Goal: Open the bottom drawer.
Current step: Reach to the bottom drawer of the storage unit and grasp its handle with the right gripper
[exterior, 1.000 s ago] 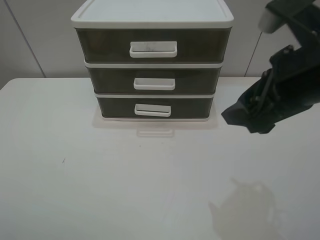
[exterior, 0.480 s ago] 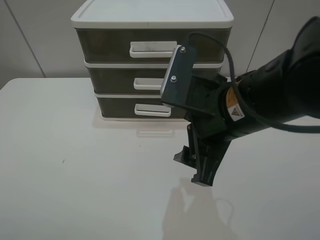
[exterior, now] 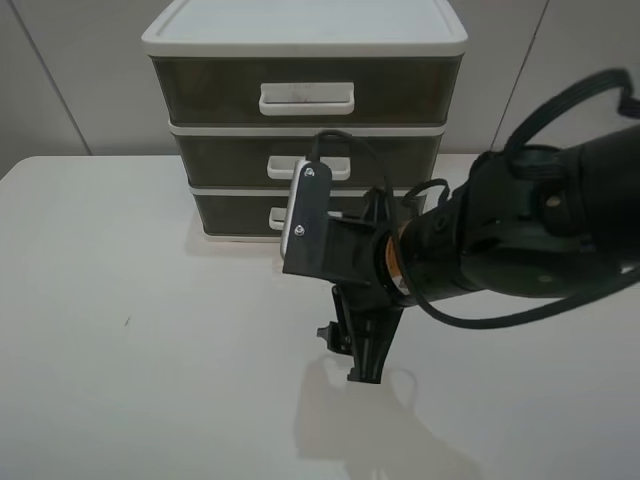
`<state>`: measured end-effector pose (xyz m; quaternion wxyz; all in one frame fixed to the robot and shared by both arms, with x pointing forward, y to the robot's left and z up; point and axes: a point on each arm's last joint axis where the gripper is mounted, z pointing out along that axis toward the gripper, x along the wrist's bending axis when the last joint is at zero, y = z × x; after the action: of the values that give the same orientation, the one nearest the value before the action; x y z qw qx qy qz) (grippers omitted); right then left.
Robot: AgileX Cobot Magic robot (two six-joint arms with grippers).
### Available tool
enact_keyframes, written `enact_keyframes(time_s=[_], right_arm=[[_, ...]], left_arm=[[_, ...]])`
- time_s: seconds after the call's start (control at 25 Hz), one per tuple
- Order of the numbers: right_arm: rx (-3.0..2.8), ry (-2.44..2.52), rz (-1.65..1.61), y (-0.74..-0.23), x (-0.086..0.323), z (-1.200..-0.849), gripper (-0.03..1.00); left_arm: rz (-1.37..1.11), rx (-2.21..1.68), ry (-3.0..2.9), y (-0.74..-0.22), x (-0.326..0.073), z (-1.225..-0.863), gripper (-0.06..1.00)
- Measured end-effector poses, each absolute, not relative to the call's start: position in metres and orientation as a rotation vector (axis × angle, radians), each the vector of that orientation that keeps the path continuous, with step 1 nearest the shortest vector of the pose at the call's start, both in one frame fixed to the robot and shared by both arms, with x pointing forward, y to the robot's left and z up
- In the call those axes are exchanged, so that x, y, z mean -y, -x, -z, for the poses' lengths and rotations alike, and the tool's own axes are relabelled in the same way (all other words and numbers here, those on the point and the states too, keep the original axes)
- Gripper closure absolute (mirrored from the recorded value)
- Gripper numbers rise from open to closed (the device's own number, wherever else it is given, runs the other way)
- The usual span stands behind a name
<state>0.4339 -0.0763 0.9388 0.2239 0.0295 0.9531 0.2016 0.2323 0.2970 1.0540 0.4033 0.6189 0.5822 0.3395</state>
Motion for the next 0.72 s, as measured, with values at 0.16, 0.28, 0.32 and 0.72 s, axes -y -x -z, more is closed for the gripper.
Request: enact_keyframes(time_s=[0.16,0.28,0.32,0.72], right_arm=[[-2.649,-0.007,-0.557,-0.437,0.07,-0.92,0.25],[-2.659,-0.008,-0.565,-0.443,0.07,-0.91,0.25],[-2.662,-0.021,-0.562,-0.446,0.072,-0.907,0.25],[-2.612,-0.15,-0.695,-0.474,0.084,-0.897,0.25]], left_arm=[[-0.858,-1.471,-1.563,-0.232,-0.297,-1.054,0.2],[-0.858,-1.471,-1.563,-0.232,-0.297,-1.054,0.2],[-0.858,-1.471,-1.563,-0.232,-0.297,-1.054,0.2],[-0.858,-1.471,-1.563,-0.232,-0.297,-1.054,0.2]])
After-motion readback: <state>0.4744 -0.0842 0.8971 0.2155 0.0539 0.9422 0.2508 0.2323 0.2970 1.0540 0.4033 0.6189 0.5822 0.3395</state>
